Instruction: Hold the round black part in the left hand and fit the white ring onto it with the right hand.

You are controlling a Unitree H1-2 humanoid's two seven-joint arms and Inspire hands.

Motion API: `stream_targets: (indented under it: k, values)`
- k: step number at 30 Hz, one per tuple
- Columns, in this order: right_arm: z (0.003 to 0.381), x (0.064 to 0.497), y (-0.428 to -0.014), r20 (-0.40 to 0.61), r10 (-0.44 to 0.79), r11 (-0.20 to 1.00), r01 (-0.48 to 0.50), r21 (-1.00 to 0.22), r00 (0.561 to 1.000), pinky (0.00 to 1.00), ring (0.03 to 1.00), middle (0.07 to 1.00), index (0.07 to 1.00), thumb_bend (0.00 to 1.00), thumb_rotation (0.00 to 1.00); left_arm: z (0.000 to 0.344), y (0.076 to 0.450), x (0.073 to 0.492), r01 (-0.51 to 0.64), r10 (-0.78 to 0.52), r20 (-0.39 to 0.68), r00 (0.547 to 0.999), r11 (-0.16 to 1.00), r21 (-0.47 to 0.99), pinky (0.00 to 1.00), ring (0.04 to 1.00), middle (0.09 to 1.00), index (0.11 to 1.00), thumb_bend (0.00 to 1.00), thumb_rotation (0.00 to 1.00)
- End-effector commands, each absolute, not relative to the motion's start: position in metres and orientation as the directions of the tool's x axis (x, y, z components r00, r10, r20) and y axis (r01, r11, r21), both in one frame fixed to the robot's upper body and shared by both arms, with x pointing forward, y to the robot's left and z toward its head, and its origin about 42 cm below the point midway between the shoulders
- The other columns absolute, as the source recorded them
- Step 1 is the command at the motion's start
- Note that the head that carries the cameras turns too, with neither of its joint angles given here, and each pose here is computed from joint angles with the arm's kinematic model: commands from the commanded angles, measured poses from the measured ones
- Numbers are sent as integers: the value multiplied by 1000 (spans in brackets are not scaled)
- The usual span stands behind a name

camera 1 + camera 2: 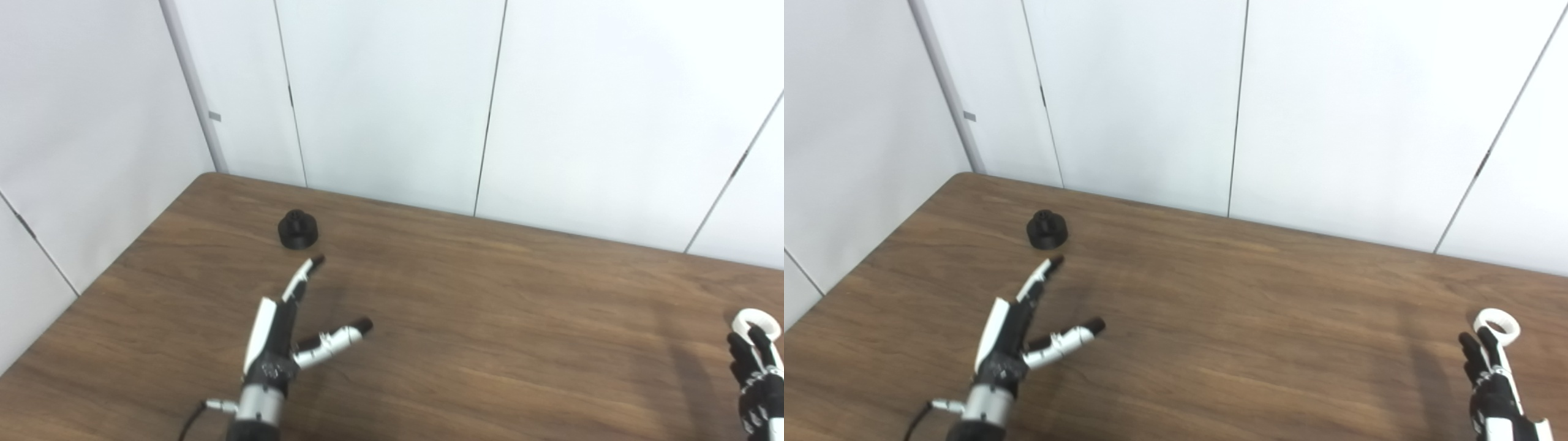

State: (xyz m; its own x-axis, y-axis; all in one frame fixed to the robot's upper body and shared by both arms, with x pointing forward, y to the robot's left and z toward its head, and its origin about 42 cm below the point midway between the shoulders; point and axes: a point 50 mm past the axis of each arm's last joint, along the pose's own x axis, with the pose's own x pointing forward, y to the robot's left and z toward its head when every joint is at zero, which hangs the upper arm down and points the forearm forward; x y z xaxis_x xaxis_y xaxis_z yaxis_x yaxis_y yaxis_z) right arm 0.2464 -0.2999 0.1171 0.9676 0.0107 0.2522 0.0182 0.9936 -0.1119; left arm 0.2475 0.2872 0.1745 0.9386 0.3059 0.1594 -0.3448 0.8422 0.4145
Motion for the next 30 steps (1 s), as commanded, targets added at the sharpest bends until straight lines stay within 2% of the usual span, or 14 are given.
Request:
stream_targets:
  k: [1,10,16,26,30]
  values:
    - [78,225,-302,109,-23,996,32,-78,994,1000,987,946,973,480,1000,193,300,257,-392,319,230,920,790,471,1000,1000,974,926,952,363]
    - [77,228,-298,115,-18,996,27,-84,993,1000,982,945,974,473,1000,213,348,290,-456,394,241,887,662,595,1000,1000,1000,913,929,351]
    - [74,230,-298,110,-13,995,24,-99,994,1000,978,938,966,500,1000,213,374,312,-495,463,238,854,582,645,1000,1000,1000,888,955,331]
    - [73,233,-292,117,-13,995,24,-94,993,1000,966,937,959,479,1000,210,404,358,-465,517,179,837,499,732,1000,1000,987,853,998,342]
    - [74,232,-291,120,-12,994,26,-108,993,1000,957,931,956,505,1000,210,411,378,-445,523,144,840,513,734,1000,1000,982,844,1000,364]
